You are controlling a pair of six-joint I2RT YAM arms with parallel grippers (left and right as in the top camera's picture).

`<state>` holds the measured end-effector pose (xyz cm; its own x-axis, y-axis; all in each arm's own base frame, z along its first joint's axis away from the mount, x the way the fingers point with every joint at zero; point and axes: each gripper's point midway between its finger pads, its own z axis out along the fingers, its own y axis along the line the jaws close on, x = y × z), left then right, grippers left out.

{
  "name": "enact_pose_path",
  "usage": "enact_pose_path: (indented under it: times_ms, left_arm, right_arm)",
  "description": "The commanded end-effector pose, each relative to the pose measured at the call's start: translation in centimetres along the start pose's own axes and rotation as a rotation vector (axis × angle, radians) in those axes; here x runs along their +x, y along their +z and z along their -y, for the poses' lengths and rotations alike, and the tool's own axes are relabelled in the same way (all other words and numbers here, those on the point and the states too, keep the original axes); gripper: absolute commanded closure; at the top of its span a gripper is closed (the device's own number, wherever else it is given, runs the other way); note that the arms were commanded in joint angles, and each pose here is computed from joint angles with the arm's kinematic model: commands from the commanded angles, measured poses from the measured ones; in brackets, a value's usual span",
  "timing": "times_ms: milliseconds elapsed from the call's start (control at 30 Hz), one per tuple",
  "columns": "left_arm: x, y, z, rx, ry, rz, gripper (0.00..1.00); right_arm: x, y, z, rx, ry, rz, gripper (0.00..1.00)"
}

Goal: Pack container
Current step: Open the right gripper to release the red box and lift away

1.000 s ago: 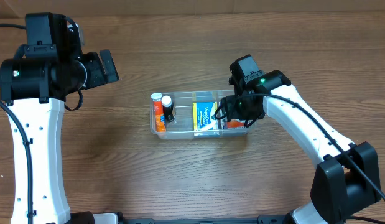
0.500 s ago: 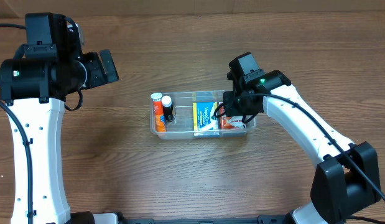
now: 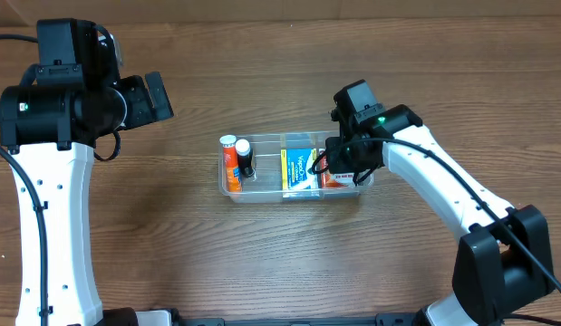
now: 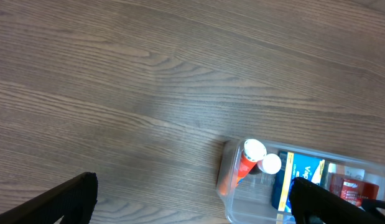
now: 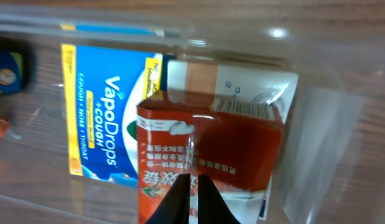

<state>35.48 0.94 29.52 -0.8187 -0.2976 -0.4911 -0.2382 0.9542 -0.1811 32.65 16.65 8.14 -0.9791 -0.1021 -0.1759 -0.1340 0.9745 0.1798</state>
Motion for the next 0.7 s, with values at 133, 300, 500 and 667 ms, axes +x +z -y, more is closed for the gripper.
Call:
enact_pose_path:
  times_ms: [133, 300, 500, 667]
  left_arm:
    - [0.0, 0.0, 0.0, 0.006, 0.013, 0.000, 0.00]
    - [0.0, 0.0, 0.0, 0.006, 0.013, -0.001, 0.00]
    - [0.0, 0.0, 0.0, 0.006, 0.014, 0.000, 0.00]
    - [0.0, 0.0, 0.1, 0.007, 0.014, 0.000, 0.00]
  right_arm:
    - [1.4, 2.9, 0.3, -0.006, 0.006, -0.062, 0.92]
    - [0.3, 2.3, 0.1, -0.003, -0.003, -0.024, 0.90]
    - [-2.0, -1.7, 0.3, 0.053, -0.009, 0.073, 0.88]
    - [-4.9, -9.2, 0.6, 0.115, -0.009, 0.262, 0.86]
